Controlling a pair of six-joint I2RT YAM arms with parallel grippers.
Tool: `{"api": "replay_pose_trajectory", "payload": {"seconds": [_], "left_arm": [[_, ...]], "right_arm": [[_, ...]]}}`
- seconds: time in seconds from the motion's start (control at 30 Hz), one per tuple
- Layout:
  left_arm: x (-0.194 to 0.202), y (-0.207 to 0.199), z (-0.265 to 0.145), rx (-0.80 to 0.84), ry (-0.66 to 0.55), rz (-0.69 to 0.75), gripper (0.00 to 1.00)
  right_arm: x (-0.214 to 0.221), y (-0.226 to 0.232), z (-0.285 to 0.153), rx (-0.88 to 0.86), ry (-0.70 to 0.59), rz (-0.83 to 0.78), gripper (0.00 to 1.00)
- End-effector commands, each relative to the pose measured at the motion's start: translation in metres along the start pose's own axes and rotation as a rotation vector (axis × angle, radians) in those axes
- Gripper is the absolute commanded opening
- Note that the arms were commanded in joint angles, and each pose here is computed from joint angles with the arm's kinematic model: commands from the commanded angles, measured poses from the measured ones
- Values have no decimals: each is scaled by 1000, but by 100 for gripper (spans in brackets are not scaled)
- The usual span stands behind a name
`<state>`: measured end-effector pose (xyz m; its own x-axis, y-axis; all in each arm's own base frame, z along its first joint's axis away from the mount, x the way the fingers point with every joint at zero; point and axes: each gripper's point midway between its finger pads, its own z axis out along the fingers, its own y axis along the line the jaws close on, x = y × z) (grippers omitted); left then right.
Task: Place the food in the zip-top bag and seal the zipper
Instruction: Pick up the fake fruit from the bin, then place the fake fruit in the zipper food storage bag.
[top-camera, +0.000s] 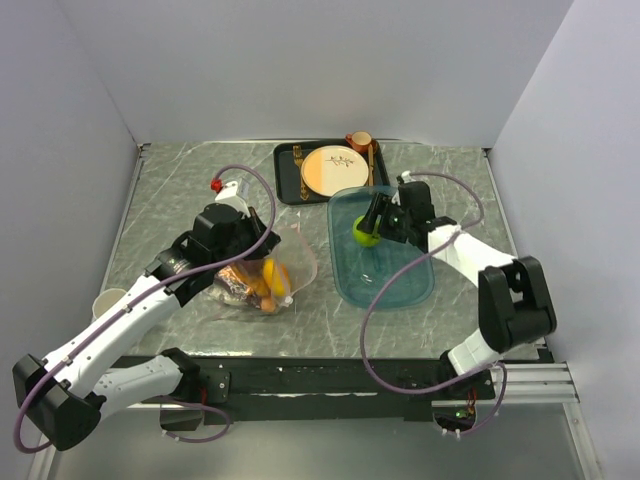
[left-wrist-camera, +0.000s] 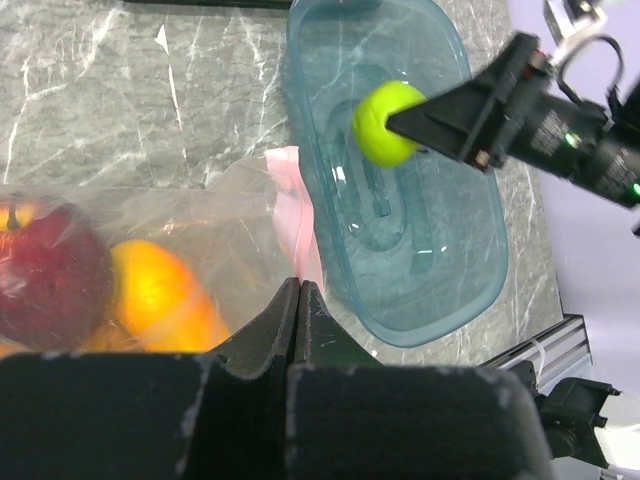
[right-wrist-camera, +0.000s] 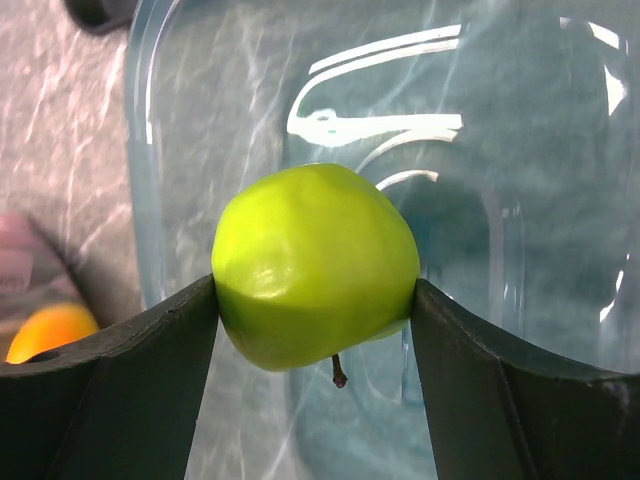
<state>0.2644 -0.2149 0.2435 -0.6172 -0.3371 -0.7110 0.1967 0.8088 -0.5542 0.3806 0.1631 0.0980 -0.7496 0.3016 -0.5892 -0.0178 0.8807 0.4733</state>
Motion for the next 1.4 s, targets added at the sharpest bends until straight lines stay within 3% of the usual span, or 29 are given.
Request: {"api": "replay_pose_trajectory", "payload": {"seconds": [0.0,0.2,0.47,0.7,1.17,1.37], "left_arm": [[-7,-7,0,21,-30,-4,1],[-8,-8,5,18,-22,2,1],[-7,-10,9,27,-15,4,1],[-8,-13,8,42,-14,4,1],[-7,-18,8,63,-8,-9,1],[-7,-16,7,59,-12,-7,1]], "right_arm": [[-17,25,-33,-103,-89,-11,60],[-21,76,-87,-276,-253,-48,62],[22,143,-100,-433,-138,-114,62],[56,175,-109,-528,-50,-147,61],[90,210,-82,-533,88,-185,63],[90,224,-71,-510,95,-210,75]]}}
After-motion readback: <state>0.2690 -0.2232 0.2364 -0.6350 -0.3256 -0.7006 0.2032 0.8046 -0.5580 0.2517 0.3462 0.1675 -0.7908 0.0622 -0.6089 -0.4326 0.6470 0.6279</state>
